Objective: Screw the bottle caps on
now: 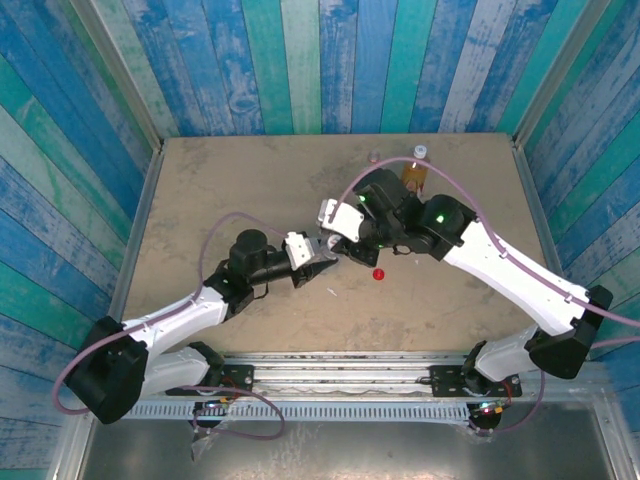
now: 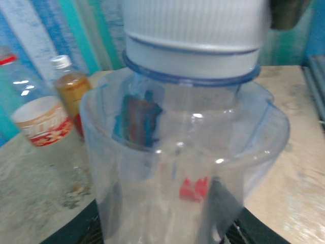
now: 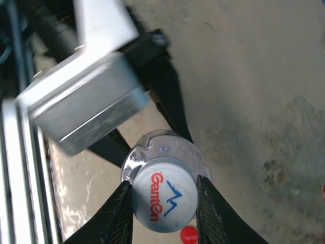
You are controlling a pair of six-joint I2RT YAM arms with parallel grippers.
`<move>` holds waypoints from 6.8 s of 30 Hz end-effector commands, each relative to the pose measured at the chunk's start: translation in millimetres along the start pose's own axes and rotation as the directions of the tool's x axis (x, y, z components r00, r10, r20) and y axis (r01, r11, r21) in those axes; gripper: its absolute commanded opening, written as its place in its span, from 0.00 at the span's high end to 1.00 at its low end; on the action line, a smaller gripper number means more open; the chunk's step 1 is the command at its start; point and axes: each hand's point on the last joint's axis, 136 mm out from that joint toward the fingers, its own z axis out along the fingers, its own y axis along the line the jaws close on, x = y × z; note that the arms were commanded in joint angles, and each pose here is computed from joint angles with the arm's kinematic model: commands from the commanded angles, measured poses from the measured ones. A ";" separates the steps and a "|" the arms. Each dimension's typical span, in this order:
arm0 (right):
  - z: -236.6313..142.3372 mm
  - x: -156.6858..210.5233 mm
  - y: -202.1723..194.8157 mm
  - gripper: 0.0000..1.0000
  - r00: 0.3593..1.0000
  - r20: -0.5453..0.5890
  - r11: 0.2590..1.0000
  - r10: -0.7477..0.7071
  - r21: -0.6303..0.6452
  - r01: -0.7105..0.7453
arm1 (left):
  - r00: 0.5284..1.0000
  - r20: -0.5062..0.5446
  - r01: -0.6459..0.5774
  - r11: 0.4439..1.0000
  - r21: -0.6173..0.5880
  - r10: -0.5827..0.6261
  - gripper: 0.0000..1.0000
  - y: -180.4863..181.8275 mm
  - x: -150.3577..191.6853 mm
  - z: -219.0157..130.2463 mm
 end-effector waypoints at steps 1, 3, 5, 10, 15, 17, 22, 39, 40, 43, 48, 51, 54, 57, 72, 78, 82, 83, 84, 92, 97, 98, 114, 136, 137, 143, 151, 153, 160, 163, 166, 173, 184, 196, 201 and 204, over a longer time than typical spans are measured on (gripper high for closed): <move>14.1 8.3 -14.5 1.00 0.910 -0.024 0.906 0.414 0.111 -0.409 | 0.997 0.076 -0.012 0.972 -0.236 0.030 0.56 43.1 -28.6 -8.0; 20.2 13.4 -15.8 0.99 0.859 -0.034 0.855 0.510 0.133 -0.502 | 0.998 0.056 -0.026 0.967 -0.255 0.042 0.56 45.2 -25.7 -5.8; 24.9 18.5 -13.1 0.99 0.814 -0.053 0.812 0.578 0.139 -0.567 | 0.998 0.042 -0.038 0.964 -0.263 0.051 0.56 45.5 -23.0 -4.1; 23.1 13.8 -7.9 0.99 0.834 -0.062 0.834 0.549 0.104 -0.541 | 0.998 0.044 -0.042 0.970 -0.237 0.054 0.55 39.1 -19.8 -3.4; 16.7 13.4 -8.6 0.99 0.898 -0.058 0.898 0.435 0.101 -0.428 | 0.997 0.055 -0.051 0.988 -0.148 0.060 0.44 21.0 -17.7 -3.6; 13.2 16.6 -13.7 0.99 0.907 -0.053 0.903 0.418 0.131 -0.409 | 0.996 0.064 -0.046 0.992 -0.121 0.054 0.37 14.4 -17.4 -5.3; 6.1 21.8 -27.5 0.99 0.912 -0.033 0.900 0.410 0.178 -0.398 | 0.993 0.113 -0.003 0.991 -0.131 0.018 0.04 11.0 -19.8 -14.1; 48.0 11.5 -46.2 0.98 0.909 -0.093 0.913 0.407 0.081 -0.401 | 0.992 0.076 0.113 0.958 -0.262 -0.097 0.06 20.6 10.0 -33.8; 49.8 9.4 -42.6 0.98 0.910 -0.096 0.916 0.402 0.054 -0.399 | 0.991 0.080 0.121 0.962 -0.245 -0.105 0.06 19.6 9.3 -29.4; 52.8 9.6 -37.5 0.97 0.911 -0.116 0.918 0.397 0.024 -0.397 | 0.989 0.063 0.141 0.972 -0.186 -0.132 0.01 18.9 7.5 -12.0; 52.8 15.6 -31.5 0.97 0.916 -0.153 0.927 0.371 0.008 -0.374 | 0.985 0.034 0.173 0.970 -0.168 -0.169 0.15 25.8 12.9 8.3; 52.7 20.3 -29.2 0.97 0.916 -0.173 0.930 0.363 0.008 -0.367 | 0.985 0.031 0.174 0.973 -0.151 -0.171 0.21 27.7 9.6 15.9; 53.3 21.4 -27.6 0.97 0.915 -0.178 0.930 0.361 0.004 -0.367 | 0.985 0.004 0.174 0.979 -0.108 -0.174 0.23 23.8 14.9 26.0; 53.2 22.3 -25.9 0.97 0.914 -0.183 0.930 0.363 0.002 -0.369 | 0.985 -0.007 0.172 0.981 -0.094 -0.173 0.36 23.4 17.2 31.2; 17.1 11.1 -59.6 0.32 0.920 -0.005 0.908 0.393 0.158 -0.387 | 0.975 0.074 0.219 0.963 -0.154 -0.210 0.56 41.1 13.7 25.1; 1.1 -2.9 -61.0 0.19 0.933 0.206 0.930 0.296 0.158 -0.330 | 0.955 0.157 0.296 0.861 -0.413 -0.253 0.56 94.1 29.5 2.4; 2.8 -3.6 -53.8 0.16 0.928 0.261 0.943 0.266 0.126 -0.307 | 0.950 0.189 0.313 0.734 -0.602 -0.250 0.55 129.9 45.5 -14.2; 3.9 -2.6 -53.3 0.16 0.928 0.257 0.944 0.268 0.124 -0.307 | 0.949 0.194 0.314 0.696 -0.645 -0.248 0.56 138.8 50.9 -18.9; 6.0 -0.9 -53.0 0.16 0.930 0.251 0.944 0.269 0.124 -0.307 | 0.948 0.200 0.316 0.667 -0.674 -0.247 0.56 145.2 55.1 -22.4; 16.1 8.3 -52.7 0.16 0.936 0.219 0.943 0.274 0.130 -0.306 | 0.932 0.236 0.340 0.444 -0.829 -0.275 0.56 171.8 94.9 -49.8; 23.1 12.9 -51.4 0.16 0.939 0.200 0.944 0.279 0.125 -0.307 | 0.937 0.202 0.311 0.418 -0.853 -0.286 0.51 172.1 101.1 -56.1; 24.0 12.8 -51.3 0.16 0.939 0.199 0.944 0.279 0.123 -0.307 | 0.936 0.196 0.308 0.414 -0.857 -0.291 0.50 172.1 102.5 -56.9; 26.0 12.0 -53.1 0.17 0.938 0.197 0.941 0.285 0.127 -0.313 | 0.925 0.188 0.317 0.402 -0.859 -0.330 0.41 161.8 118.8 -64.9; 1.8 26.1 -121.7 0.14 0.833 0.334 0.785 0.441 0.308 -0.538 | 0.942 0.208 0.311 0.454 -0.835 -0.262 0.06 157.8 68.1 -80.6; 1.3 28.8 -131.8 0.14 0.827 0.342 0.770 0.446 0.325 -0.549 | 0.944 0.214 0.311 0.456 -0.834 -0.253 0.06 156.7 63.4 -82.9; 11.0 51.9 -190.8 0.12 0.796 0.336 0.690 0.504 0.397 -0.605 | 0.960 0.204 0.275 0.522 -0.807 -0.190 0.06 145.3 31.7 -84.9; 40.1 64.6 -240.4 0.12 0.769 0.318 0.656 0.555 0.401 -0.639 | 0.973 0.180 0.233 0.636 -0.736 -0.148 0.06 119.3 5.7 -67.5; 48.2 60.9 -248.0 0.14 0.773 0.311 0.667 0.553 0.391 -0.634 | 0.973 0.174 0.232 0.659 -0.716 -0.154 0.06 112.9 6.6 -62.2; 67.3 45.6 -265.4 0.28 0.781 0.311 0.698 0.541 0.352 -0.624 | 0.968 0.159 0.250 0.682 -0.687 -0.195 0.06 99.8 22.0 -54.4; 73.5 42.9 -269.2 0.43 0.779 0.310 0.702 0.546 0.339 -0.627 | 0.967 0.160 0.254 0.693 -0.674 -0.199 0.06 96.7 22.3 -51.6; 77.2 40.2 -270.4 0.57 0.779 0.309 0.708 0.546 0.327 -0.626 | 0.969 0.159 0.248 0.712 -0.657 -0.191 0.06 93.8 18.9 -47.4; 74.8 40.6 -262.9 0.73 0.788 0.282 0.725 0.547 0.311 -0.615 | 0.977 0.142 0.214 0.748 -0.628 -0.160 0.06 91.4 9.1 -38.4; 45.2 32.8 -200.7 0.73 0.856 0.242 0.814 0.457 0.275 -0.512 | 0.986 0.136 0.148 0.889 -0.434 -0.098 0.06 58.6 -18.0 -12.5; 33.0 33.6 -98.9 0.72 0.908 0.222 0.880 0.354 0.251 -0.404 | 0.977 0.168 0.170 0.953 -0.250 -0.130 0.06 25.8 -26.0 7.2; 31.6 34.8 -75.7 0.71 0.905 0.227 0.887 0.359 0.217 -0.407 | 0.979 0.148 0.164 0.970 -0.177 -0.139 0.06 11.8 -21.1 12.7; 31.4 34.3 -68.3 0.71 0.905 0.232 0.892 0.356 0.205 -0.404 | 0.981 0.135 0.158 0.980 -0.122 -0.141 0.06 0.4 -18.5 18.9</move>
